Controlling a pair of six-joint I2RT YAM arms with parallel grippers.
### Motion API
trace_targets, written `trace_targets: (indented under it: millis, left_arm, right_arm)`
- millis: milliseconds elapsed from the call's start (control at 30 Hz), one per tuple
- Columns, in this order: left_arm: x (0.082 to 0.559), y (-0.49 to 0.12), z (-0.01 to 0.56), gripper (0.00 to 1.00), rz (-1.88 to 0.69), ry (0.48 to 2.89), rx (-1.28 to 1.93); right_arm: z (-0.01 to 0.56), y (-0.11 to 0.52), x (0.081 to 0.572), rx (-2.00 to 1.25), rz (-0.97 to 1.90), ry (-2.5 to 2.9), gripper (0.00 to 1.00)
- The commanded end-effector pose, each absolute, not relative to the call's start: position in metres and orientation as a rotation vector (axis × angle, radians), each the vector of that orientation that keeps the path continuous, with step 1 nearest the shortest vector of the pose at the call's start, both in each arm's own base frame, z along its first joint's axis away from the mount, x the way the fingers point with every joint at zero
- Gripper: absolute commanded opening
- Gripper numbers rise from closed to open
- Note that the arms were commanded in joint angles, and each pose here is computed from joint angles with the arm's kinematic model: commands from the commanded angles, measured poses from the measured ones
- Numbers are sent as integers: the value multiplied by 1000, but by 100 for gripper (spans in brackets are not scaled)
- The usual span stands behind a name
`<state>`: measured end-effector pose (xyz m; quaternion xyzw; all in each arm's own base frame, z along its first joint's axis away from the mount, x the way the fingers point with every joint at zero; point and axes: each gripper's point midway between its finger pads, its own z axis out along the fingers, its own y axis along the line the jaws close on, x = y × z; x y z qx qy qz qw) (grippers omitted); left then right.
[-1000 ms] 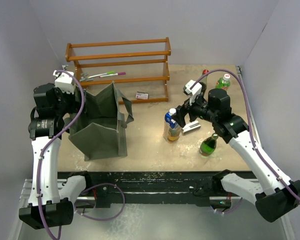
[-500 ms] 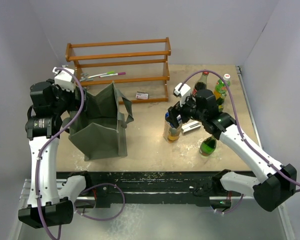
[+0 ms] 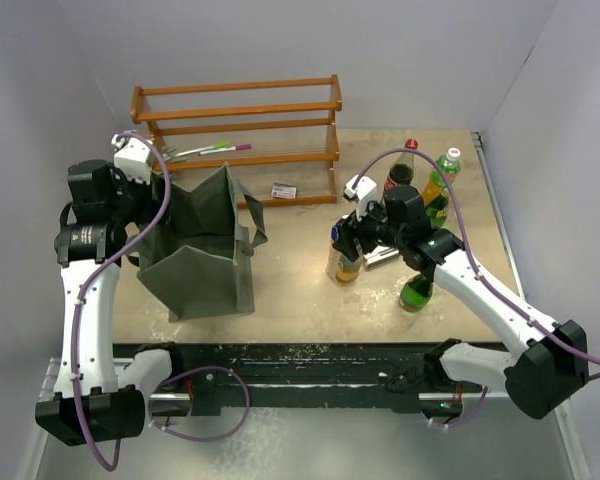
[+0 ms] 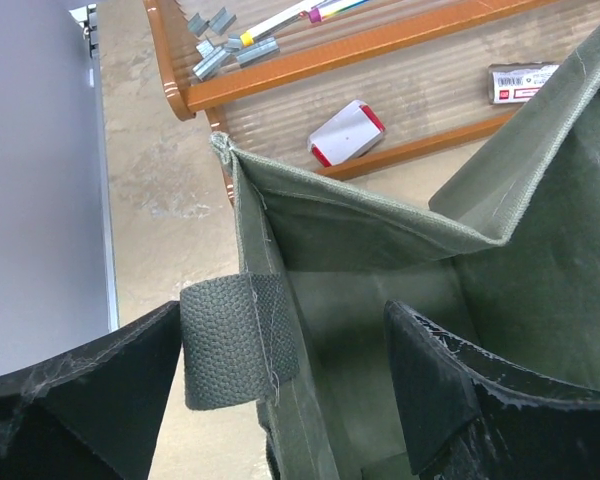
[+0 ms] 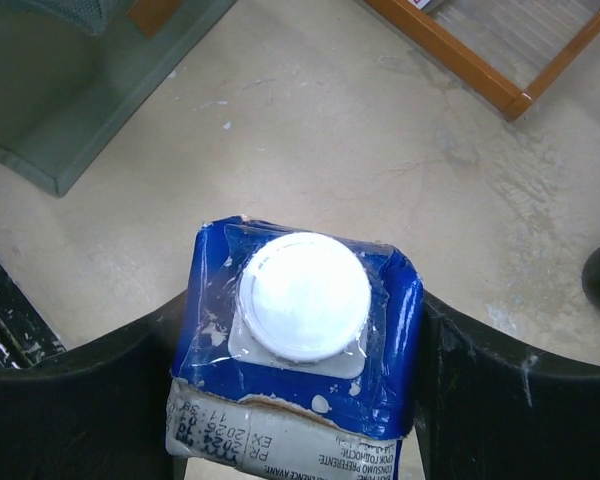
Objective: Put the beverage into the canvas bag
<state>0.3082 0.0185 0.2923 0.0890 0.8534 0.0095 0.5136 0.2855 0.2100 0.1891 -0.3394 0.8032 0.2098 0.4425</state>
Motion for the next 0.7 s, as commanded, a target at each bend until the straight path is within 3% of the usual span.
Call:
trace_targets:
  millis: [0,367,533,667]
  left_arm:
    - [307,17,300,80,21,2020,234]
    - [296,-42,296,32,-378,1998,326]
    - [292,-75,309,12,-644,1980,362]
    - [285,-102,318,4,-861,1966,394]
  right_arm:
    - [212,212,294,-825,504,1919,65]
    - [344,222,292,-861,521,1599,23]
    - [407,228,277,-896,566,1449,19]
    - [453,230,257,-964,595,1342,20]
